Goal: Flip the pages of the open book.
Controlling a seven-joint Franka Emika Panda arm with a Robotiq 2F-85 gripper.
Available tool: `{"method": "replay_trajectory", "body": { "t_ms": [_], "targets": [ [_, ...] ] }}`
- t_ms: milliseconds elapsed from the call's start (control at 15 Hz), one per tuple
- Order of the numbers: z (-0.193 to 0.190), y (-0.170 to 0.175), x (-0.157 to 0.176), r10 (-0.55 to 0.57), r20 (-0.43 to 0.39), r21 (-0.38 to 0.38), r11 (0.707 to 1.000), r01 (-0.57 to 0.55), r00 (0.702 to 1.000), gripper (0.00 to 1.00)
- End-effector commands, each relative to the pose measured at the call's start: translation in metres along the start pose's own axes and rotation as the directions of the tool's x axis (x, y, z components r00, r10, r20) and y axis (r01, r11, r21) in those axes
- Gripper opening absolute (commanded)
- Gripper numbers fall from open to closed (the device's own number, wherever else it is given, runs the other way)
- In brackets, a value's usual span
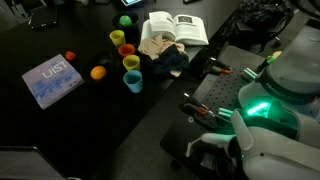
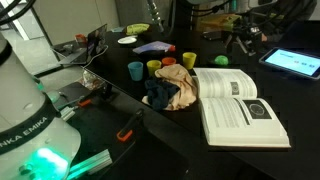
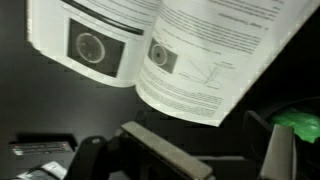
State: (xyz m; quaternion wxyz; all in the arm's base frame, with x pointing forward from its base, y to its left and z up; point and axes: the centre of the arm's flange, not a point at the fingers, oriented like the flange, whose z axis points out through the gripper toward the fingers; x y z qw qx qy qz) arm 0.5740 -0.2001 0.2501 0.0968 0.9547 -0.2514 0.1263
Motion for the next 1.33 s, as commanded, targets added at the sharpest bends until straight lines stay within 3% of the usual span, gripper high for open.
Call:
{"method": "replay_trajectory", "body": {
  "t_ms": [0,200,400,1000,1267],
  "targets": [
    [-0.025,0.012,-0.009,0.095,0.055,-0.176,0.981,-0.084,0.994,1.0],
    [-0.034,0.025,-0.013,0.177,0.14,-0.294,0.947,-0.13,0.974,1.0],
    [-0.042,0.031,-0.018,0.23,0.196,-0.33,0.931,-0.157,0.953,1.0],
    [-0.064,0.05,-0.015,0.319,0.269,-0.281,0.928,-0.243,0.909,1.0],
    [-0.048,0.049,-0.019,0.303,0.266,-0.301,0.928,-0.219,0.915,1.0]
  ]
}}
